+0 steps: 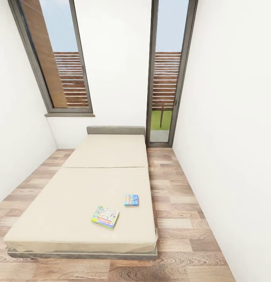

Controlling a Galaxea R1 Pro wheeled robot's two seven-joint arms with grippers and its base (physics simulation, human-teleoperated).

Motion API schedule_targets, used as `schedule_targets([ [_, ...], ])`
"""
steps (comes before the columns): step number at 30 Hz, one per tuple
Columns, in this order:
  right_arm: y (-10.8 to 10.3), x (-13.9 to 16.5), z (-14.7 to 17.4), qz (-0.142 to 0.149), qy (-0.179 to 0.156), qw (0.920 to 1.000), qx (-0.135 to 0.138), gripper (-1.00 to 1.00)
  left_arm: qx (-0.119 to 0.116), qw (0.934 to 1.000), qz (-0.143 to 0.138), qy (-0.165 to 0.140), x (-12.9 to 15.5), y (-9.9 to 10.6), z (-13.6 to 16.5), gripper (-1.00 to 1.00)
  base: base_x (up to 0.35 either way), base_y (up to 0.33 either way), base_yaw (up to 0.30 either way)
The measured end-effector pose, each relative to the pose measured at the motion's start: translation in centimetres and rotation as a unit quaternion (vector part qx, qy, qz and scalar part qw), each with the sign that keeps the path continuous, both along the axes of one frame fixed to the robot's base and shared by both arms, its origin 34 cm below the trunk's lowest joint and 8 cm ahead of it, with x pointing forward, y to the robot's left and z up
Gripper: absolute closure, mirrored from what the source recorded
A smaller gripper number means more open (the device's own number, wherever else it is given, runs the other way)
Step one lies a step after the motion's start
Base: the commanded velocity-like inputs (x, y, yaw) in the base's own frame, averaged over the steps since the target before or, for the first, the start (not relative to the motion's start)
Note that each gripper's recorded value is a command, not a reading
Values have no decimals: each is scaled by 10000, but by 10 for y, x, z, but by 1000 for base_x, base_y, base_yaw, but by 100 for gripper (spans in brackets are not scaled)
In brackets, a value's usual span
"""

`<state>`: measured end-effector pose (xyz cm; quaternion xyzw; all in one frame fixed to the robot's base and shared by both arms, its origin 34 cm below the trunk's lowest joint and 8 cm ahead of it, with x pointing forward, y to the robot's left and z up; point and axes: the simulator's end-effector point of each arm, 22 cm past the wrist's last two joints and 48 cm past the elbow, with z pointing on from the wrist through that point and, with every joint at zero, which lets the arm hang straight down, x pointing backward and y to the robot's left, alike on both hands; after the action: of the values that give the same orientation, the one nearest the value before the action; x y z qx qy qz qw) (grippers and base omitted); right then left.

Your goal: Put all the toys in the child's room - the three board games (two on the bed and one on the table), the two jigsaw puzzles on the table, and the tennis ball on the table - inside the toy box on the table in the child's room.

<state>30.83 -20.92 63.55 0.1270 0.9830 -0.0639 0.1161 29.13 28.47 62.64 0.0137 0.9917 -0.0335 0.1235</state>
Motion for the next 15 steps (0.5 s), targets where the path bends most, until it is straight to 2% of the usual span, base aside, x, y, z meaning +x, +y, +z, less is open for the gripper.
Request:
schedule_targets([
  [2,-1,1,0,3,-16,10000,3,-100,-722,9967,-97,353,31,-12,13,-100,0,0,0],
  [4,-2,2,0,3,-21,10000,5,-100,-1210,9911,-133,542,54,-21,29,-100,0,0,0],
  [5,-3,2,0,5,-24,10000,3,-100,-1714,9829,-181,652,78,-31,51,-100,0,0,0],
  [6,-3,2,0,4,-25,10000,1,-100,-1979,9778,-219,648,94,-37,65,-100,0,0,0],
  [7,-4,2,0,6,-26,10000,0,-100,-2456,9669,-312,622,118,-49,94,-100,0,0,0],
  [9,-4,2,0,6,-28,10000,-2,-100,-2865,9559,-485,420,149,-58,131,-100,0,0,0],
  [11,-4,3,0,15,-39,10000,22,-100,-3391,9373,-807,70,190,-65,198,-100,0,0,0],
  [13,-2,3,0,28,-49,10000,69,-100,-3549,9301,-947,-49,202,-68,226,-100,0,0,0],
  [14,1,4,-1,50,-71,9998,152,-100,-3677,9239,-1047,-151,212,-72,251,-100,0,0,0],
  [15,3,5,-1,62,-81,9998,194,-100,-3713,9217,-1104,-205,216,-74,261,-100,0,0,0],
])
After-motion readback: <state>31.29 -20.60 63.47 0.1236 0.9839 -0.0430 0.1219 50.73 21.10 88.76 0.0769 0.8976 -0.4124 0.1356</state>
